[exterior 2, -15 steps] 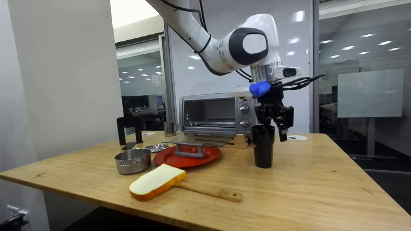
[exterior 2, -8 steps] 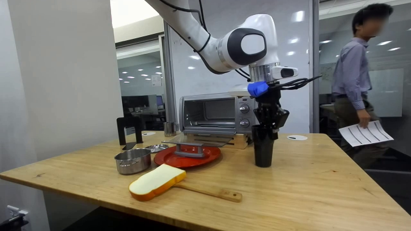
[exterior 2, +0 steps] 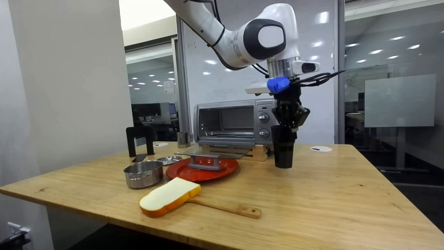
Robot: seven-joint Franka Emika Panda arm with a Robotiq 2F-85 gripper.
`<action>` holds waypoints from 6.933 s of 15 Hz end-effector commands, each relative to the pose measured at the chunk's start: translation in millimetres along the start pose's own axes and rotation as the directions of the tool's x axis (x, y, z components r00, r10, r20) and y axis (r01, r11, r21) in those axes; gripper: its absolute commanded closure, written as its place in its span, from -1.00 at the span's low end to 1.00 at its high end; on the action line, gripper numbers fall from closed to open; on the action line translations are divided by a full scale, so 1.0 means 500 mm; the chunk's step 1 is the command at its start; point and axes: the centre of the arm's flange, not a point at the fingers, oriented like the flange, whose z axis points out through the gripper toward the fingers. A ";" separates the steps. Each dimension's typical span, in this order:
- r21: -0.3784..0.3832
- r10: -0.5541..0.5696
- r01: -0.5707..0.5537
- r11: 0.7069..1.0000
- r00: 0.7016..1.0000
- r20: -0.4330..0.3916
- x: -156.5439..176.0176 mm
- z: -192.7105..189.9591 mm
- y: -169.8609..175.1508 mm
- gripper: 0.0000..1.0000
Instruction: Move the cup from the right to the left side of the table
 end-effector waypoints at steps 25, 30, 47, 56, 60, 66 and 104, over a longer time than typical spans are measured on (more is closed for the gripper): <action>0.149 -0.547 0.545 0.825 0.836 -0.031 -0.077 -0.436 -0.277 0.87; 0.140 -0.587 0.586 0.798 0.809 -0.043 -0.079 -0.435 -0.300 0.97; 0.150 -0.909 0.908 0.391 0.406 -0.092 -0.195 -0.444 -0.819 0.97; 0.151 -0.938 0.941 0.302 0.322 -0.128 -0.230 -0.381 -0.915 0.97; 0.154 -0.932 0.936 0.316 0.337 -0.136 -0.216 -0.308 -0.918 0.97; 0.129 -0.950 0.956 0.262 0.280 -0.142 -0.224 -0.286 -0.965 0.97; 0.222 -0.985 0.969 0.107 0.133 -0.106 -0.449 -0.209 -1.112 0.97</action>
